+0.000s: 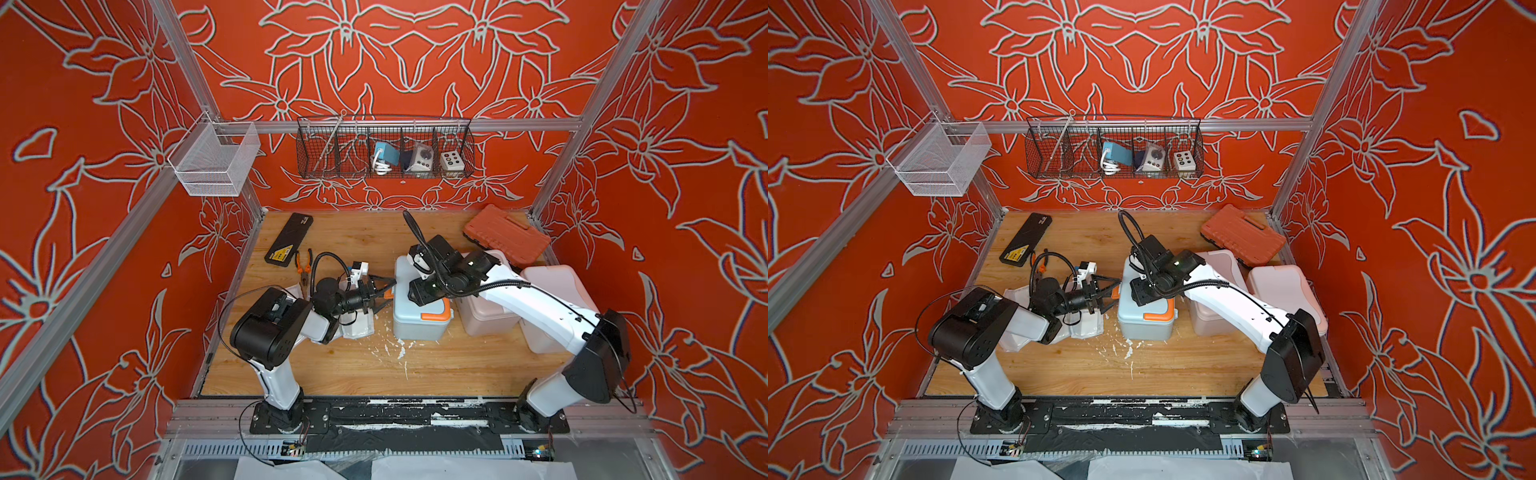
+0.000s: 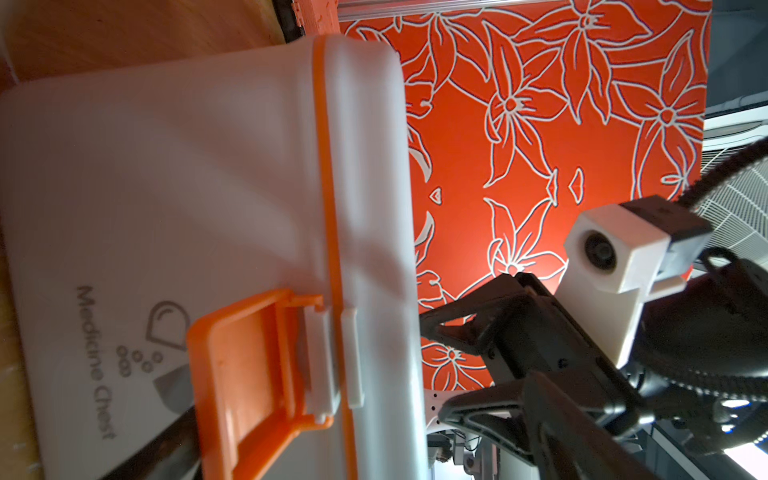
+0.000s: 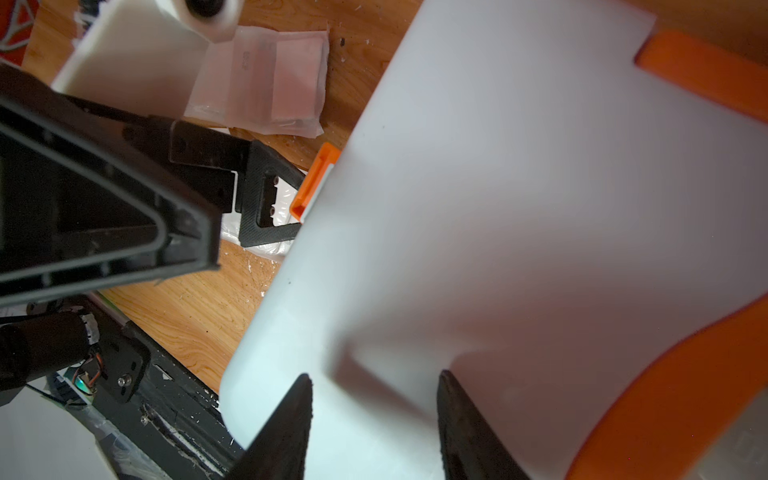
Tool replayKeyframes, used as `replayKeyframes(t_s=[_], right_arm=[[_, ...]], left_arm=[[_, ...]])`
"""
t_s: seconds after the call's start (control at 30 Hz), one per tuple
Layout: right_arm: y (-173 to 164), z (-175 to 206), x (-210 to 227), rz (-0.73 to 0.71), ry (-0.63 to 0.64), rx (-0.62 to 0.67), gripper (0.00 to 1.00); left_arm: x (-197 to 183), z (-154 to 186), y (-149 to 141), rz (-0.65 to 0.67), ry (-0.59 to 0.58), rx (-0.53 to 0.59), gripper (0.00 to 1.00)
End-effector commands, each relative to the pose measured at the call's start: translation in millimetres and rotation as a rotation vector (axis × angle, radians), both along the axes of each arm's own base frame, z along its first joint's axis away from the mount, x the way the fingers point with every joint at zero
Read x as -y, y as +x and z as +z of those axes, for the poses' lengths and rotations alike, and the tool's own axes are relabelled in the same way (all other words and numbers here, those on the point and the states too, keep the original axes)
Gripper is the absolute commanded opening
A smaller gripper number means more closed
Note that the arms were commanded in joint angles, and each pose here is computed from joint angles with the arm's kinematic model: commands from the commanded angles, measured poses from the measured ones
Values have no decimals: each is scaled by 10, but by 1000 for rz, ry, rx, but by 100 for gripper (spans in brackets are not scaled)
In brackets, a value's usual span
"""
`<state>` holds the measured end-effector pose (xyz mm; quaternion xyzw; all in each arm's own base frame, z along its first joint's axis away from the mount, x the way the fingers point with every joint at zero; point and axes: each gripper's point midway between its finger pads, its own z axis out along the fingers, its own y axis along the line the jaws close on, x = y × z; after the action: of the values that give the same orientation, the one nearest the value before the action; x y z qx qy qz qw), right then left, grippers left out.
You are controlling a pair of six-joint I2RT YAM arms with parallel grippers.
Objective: Open first aid kits and take out gauze
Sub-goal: Fasten the fastener of the first aid kit.
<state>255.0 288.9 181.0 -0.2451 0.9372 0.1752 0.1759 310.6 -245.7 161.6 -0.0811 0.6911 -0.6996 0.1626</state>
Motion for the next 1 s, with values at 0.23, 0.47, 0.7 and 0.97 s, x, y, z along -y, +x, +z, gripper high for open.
replayKeyframes(t_s=[0.23,0.47,0.7,0.97], right_arm=[[-162,-233,100,-1,-60,-101,50],[-170,-232,95,0,-54,-104,50],[-176,-244,96,2,-53,-106,50],[-176,-177,108,-3,-47,-95,50]], left_arm=[[-14,447,-108,-32,-93,123,98],[-115,463,-106,0,-94,119,98],[-183,496,-103,22,-97,121,98],[-218,353,-82,45,-39,84,98]])
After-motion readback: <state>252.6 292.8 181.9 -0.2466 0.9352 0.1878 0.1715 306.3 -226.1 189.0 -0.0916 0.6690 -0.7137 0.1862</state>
